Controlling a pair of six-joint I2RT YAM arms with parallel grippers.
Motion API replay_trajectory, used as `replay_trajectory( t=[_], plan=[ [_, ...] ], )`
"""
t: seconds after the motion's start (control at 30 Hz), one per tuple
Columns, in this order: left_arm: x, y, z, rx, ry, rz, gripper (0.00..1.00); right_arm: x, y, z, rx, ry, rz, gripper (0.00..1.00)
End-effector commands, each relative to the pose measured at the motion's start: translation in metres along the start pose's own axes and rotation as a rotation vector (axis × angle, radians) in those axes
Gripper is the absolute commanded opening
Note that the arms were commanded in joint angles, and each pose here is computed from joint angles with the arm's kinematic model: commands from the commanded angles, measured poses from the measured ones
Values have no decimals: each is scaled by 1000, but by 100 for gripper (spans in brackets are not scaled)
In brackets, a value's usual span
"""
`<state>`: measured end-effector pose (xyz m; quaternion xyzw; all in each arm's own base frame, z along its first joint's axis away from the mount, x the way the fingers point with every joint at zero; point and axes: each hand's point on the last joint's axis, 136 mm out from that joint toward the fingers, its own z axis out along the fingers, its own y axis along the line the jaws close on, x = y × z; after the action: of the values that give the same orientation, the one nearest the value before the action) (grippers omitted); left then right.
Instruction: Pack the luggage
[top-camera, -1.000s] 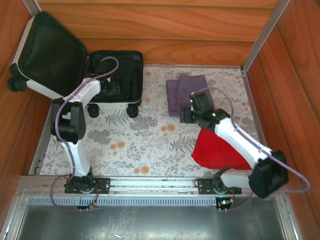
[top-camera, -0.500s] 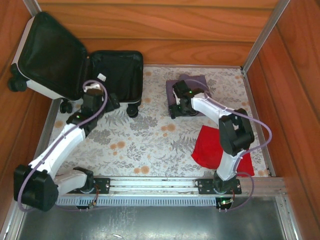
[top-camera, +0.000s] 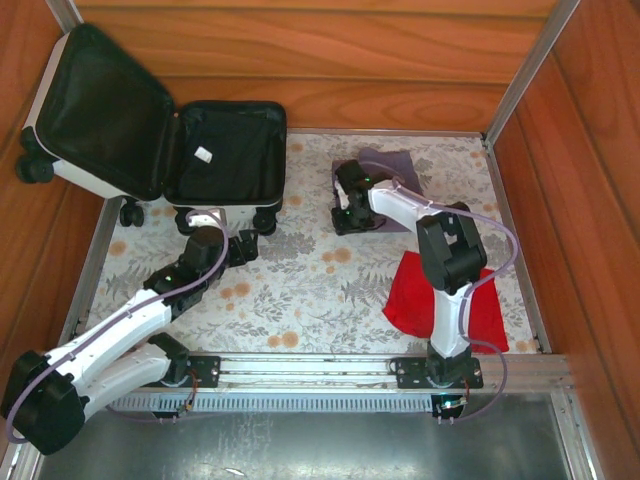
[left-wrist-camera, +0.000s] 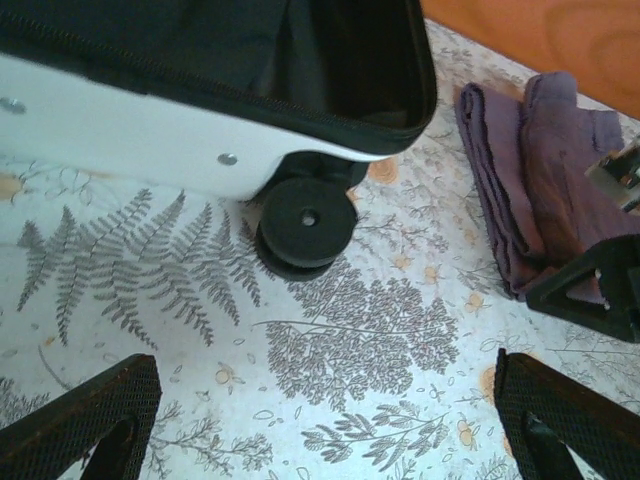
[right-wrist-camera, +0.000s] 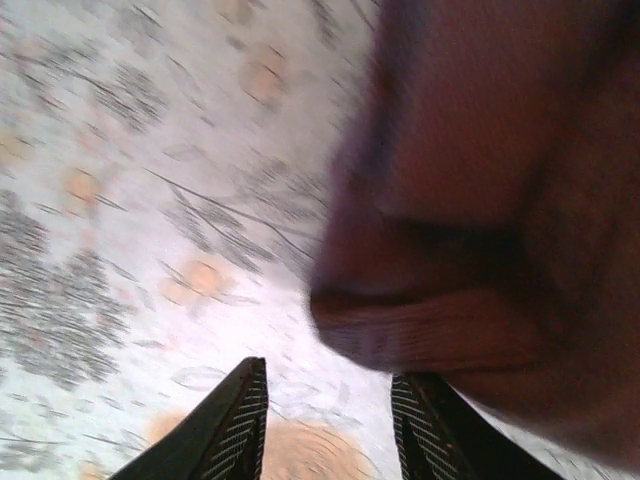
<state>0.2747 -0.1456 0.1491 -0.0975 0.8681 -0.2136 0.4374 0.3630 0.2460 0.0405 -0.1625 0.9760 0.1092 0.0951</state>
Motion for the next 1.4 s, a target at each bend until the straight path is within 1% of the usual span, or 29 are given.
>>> replay_trajectory(
  t=[0.0, 0.07, 0.13, 0.2, 0.27, 0.37, 0.43, 0.53, 0.6, 0.67, 0.73, 0.83, 1.0, 1.2, 1.3, 1.37],
  plan=[
    [-7, -4, -3, 12, -47, -51, 91, -28, 36, -1, -118, -60, -27, 40],
    [-7, -4, -3, 10, -50, -52, 91, -38, 46, -8, -140, -78, -41, 50],
    [-6, -3, -3, 7, -52, -61, 91, -43, 50, -19, -146, -102, -53, 64],
    [-5, -3, -2, 6, -51, -69, 92, -43, 42, -31, -104, -130, -52, 73],
    [-4, -5, 0, 8, -42, -74, 93, -38, 23, -45, -30, -146, -43, 79],
    [2, -12, 6, 21, -11, -85, 94, -24, -23, -59, 60, -148, 37, 83],
    [7, -22, 11, 37, 10, -92, 95, -11, -65, -68, 95, -148, 147, 84],
    [16, -40, 19, 50, 41, -95, 97, 8, -123, -80, 104, -171, 321, 84],
    [23, -51, 26, 57, 75, -119, 100, 21, -153, -84, 106, -179, 414, 84],
    [29, -66, 32, 76, 106, -132, 100, 33, -176, -85, 98, -178, 484, 85],
    [36, -81, 38, 99, 124, -135, 100, 41, -193, -84, 68, -186, 544, 85],
    [43, -99, 46, 130, 145, -129, 100, 45, -207, -76, -7, -200, 607, 85],
    [55, -111, 60, 163, 187, -179, 100, 41, -206, -59, -105, -186, 608, 81],
    [72, -127, 76, 224, 252, -265, 100, 50, -199, -41, -156, -169, 624, 68],
    [79, -135, 85, 248, 278, -308, 100, 55, -193, -35, -181, -152, 630, 54],
    [81, -139, 89, 258, 290, -328, 100, 57, -189, -33, -191, -145, 627, 46]
  ],
)
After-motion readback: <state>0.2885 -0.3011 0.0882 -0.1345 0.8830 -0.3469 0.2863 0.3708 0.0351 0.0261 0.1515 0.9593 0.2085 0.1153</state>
